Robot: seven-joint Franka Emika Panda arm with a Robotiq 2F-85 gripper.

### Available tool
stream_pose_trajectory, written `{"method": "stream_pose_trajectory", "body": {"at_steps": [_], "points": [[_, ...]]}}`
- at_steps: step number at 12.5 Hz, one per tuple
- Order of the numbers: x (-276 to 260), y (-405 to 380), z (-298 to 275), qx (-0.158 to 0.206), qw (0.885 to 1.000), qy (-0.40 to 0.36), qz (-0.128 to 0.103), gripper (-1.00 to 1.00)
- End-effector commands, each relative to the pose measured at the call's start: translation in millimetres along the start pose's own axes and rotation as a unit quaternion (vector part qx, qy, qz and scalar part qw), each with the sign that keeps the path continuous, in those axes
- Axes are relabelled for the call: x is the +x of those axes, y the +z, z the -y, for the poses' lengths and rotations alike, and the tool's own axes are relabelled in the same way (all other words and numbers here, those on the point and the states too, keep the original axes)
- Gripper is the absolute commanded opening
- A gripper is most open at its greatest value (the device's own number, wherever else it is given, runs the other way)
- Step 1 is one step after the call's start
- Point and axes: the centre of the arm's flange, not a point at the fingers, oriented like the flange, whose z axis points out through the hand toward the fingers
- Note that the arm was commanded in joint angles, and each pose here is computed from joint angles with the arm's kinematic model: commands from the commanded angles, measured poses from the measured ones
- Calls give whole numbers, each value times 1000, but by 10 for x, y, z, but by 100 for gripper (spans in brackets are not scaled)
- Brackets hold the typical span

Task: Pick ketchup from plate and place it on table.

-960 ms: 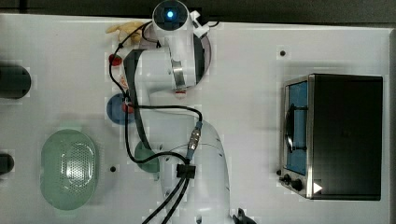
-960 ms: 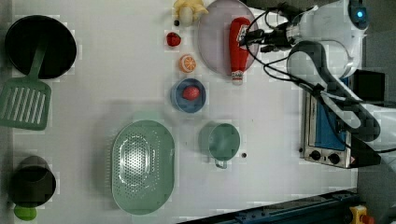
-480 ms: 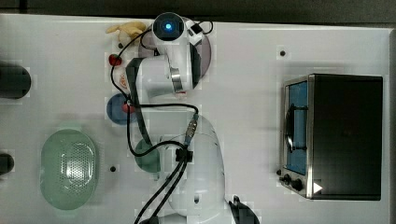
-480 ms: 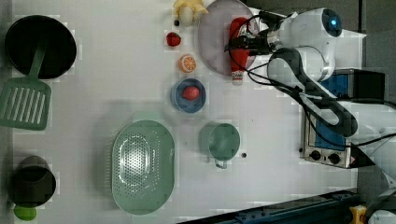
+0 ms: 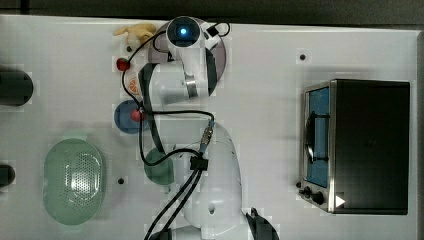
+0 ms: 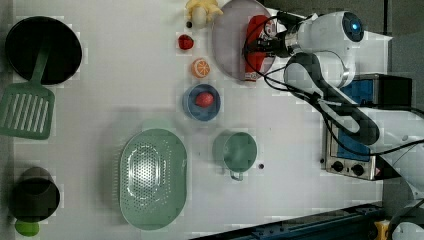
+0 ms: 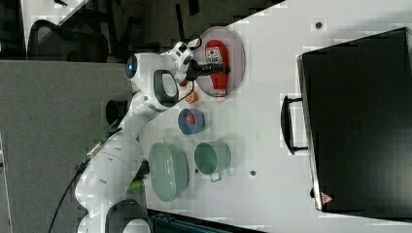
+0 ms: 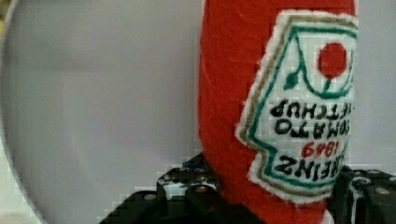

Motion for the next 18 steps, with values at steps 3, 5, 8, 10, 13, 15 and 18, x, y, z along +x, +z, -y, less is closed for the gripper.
{"method": "stream_pose_trajectory", "body": {"at_steps": [3, 5, 8, 10, 13, 15, 18], "points": [[210, -702, -6, 8, 999, -6, -52, 19], [291, -1117, -68, 6, 998, 3, -63, 19], [268, -1706, -179, -10, 999, 11, -39, 19], [218, -2123, -299, -14, 999, 20, -45, 19], [16, -2514, -587, 16, 997, 60, -42, 19], [-212, -2645, -797, 33, 995, 89, -33, 19], [-653, -2686, -1071, 20, 994, 107, -15, 19]]}}
